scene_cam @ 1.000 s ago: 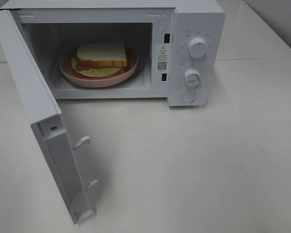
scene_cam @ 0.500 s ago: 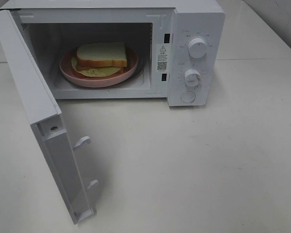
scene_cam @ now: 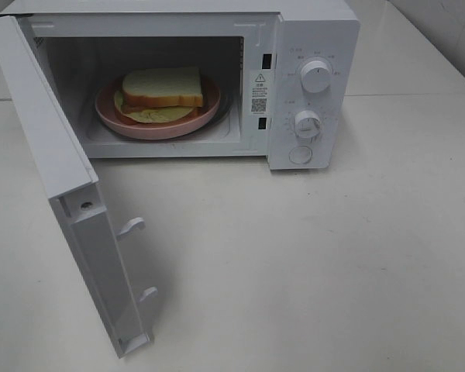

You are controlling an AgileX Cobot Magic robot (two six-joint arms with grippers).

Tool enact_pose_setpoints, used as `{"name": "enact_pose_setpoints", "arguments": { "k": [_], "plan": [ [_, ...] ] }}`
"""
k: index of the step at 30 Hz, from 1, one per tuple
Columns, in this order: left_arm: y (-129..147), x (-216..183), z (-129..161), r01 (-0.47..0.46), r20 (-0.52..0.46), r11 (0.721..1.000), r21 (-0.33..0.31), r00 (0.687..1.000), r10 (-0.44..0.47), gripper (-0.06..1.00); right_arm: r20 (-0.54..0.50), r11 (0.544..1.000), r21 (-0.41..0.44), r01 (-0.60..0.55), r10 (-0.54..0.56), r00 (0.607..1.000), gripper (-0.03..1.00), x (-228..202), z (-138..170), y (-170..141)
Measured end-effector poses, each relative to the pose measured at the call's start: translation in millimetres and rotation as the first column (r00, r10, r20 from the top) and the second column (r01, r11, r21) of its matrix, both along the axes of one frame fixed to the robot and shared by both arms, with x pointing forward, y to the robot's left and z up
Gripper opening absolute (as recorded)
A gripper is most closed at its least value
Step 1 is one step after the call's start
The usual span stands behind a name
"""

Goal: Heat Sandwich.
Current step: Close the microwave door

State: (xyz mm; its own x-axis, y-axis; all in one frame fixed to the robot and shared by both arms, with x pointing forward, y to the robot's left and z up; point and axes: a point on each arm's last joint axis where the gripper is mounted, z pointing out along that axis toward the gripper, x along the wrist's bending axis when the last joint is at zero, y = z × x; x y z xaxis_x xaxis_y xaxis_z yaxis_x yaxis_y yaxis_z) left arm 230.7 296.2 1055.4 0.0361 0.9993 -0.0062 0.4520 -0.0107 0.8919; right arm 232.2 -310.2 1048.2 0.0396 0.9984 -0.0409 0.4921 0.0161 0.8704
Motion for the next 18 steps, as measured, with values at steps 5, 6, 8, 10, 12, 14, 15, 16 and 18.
{"name": "enact_pose_setpoints", "arguments": {
  "k": [5,6,8,10,12,14,15,16,18],
  "plan": [
    [0.0,0.0,0.0,0.0,0.0,1.0,0.0,1.0,0.0,0.99,0.0,1.0,-0.002,0.008,-0.008,1.0,0.76,-0.1,0.0,0.1],
    [0.0,0.0,0.0,0.0,0.0,1.0,0.0,1.0,0.0,0.99,0.0,1.0,-0.002,0.009,-0.009,1.0,0.76,-0.1,0.0,0.1],
    [0.0,0.0,0.0,0.0,0.0,1.0,0.0,1.0,0.0,0.99,0.0,1.0,-0.002,0.008,-0.008,1.0,0.76,-0.1,0.0,0.1],
    [0.0,0.0,0.0,0.0,0.0,1.0,0.0,1.0,0.0,0.99,0.0,1.0,-0.002,0.008,-0.008,1.0,0.76,-0.1,0.0,0.1],
    [0.0,0.0,0.0,0.0,0.0,1.0,0.0,1.0,0.0,0.99,0.0,1.0,-0.002,0.008,-0.008,1.0,0.76,-0.1,0.0,0.1],
    [0.0,0.0,0.0,0.0,0.0,1.0,0.0,1.0,0.0,0.99,0.0,1.0,-0.003,0.006,-0.006,1.0,0.76,-0.1,0.0,0.2],
    [0.0,0.0,0.0,0.0,0.0,1.0,0.0,1.0,0.0,0.99,0.0,1.0,-0.003,0.006,-0.006,1.0,0.76,-0.1,0.0,0.2],
    [0.0,0.0,0.0,0.0,0.0,1.0,0.0,1.0,0.0,0.99,0.0,1.0,-0.003,0.006,-0.006,1.0,0.76,-0.1,0.0,0.2],
    [0.0,0.0,0.0,0.0,0.0,1.0,0.0,1.0,0.0,0.99,0.0,1.0,-0.003,0.006,-0.006,1.0,0.76,-0.1,0.0,0.2]
  ]
}}
